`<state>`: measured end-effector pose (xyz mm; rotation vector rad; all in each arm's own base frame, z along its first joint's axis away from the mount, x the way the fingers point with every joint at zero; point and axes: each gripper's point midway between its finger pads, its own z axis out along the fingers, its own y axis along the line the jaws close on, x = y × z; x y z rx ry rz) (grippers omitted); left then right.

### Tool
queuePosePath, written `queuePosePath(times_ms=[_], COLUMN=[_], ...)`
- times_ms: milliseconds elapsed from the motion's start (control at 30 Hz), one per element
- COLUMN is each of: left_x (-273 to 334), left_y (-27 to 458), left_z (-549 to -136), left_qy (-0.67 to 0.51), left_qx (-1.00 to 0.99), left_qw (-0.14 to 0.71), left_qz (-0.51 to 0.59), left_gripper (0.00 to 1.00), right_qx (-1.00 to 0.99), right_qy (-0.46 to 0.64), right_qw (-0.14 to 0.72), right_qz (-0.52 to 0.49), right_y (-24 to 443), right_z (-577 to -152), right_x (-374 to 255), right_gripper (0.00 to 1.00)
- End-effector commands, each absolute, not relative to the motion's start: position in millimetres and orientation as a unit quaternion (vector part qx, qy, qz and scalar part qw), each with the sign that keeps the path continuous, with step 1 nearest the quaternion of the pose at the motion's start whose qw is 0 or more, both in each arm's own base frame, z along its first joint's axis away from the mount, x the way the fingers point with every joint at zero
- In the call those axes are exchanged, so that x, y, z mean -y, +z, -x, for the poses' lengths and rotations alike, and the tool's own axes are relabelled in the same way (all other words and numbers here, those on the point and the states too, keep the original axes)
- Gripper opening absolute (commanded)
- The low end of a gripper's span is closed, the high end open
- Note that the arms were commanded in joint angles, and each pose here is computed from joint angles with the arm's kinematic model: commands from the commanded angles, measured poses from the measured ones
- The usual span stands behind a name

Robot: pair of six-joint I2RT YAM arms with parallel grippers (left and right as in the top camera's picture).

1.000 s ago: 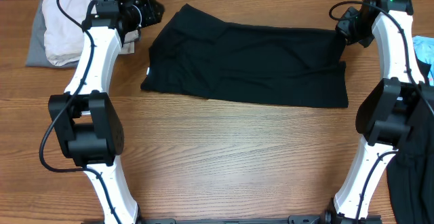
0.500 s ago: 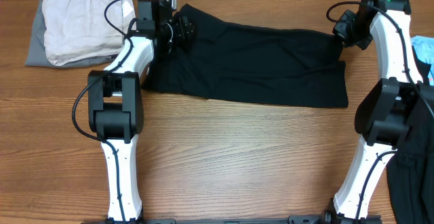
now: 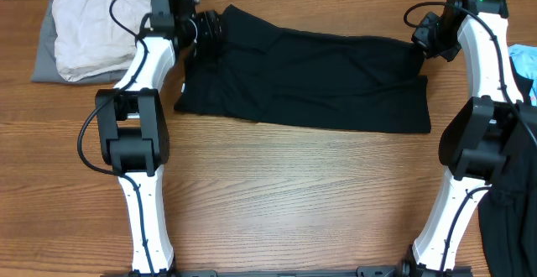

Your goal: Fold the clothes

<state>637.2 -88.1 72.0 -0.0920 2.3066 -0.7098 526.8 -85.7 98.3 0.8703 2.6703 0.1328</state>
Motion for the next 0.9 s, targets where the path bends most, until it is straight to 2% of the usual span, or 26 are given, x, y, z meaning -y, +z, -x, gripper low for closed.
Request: queuePosePath(times_ms=[0,100,400,867], left_x=[94.1,89.0,93.0,104.2], left_y=[81.5,53.4,25.5,27.6], left_z=[-640.9,-636.0,-630.5,-631.2], left_qy=[-0.282,-0.262,-0.267,-0.292], left_qx=[-0.888,-0.904,-0.911,-0.902], left_qw=[0.361,0.337,0.315,0.317], left_qz=[0.025,0.034,0.026,0.011], left_gripper=[0.66,0.66,0.66,0.59], right_qx=[-0.935,-0.936,-0.936,-0.937], right_qy=[0.05,0.049,0.048,0.048], right_qw=[0.184,0.18,0.175,0.173], right_qz=[-0.3,-0.3,-0.3,-0.301], right_y=[110.9,110.2,109.1,108.9], right_z=[-534.4,-532.7,-530.0,-529.4], right_x=[85.8,85.2,84.9,84.9], right_gripper=[0.04,0.04,0.04,0.04])
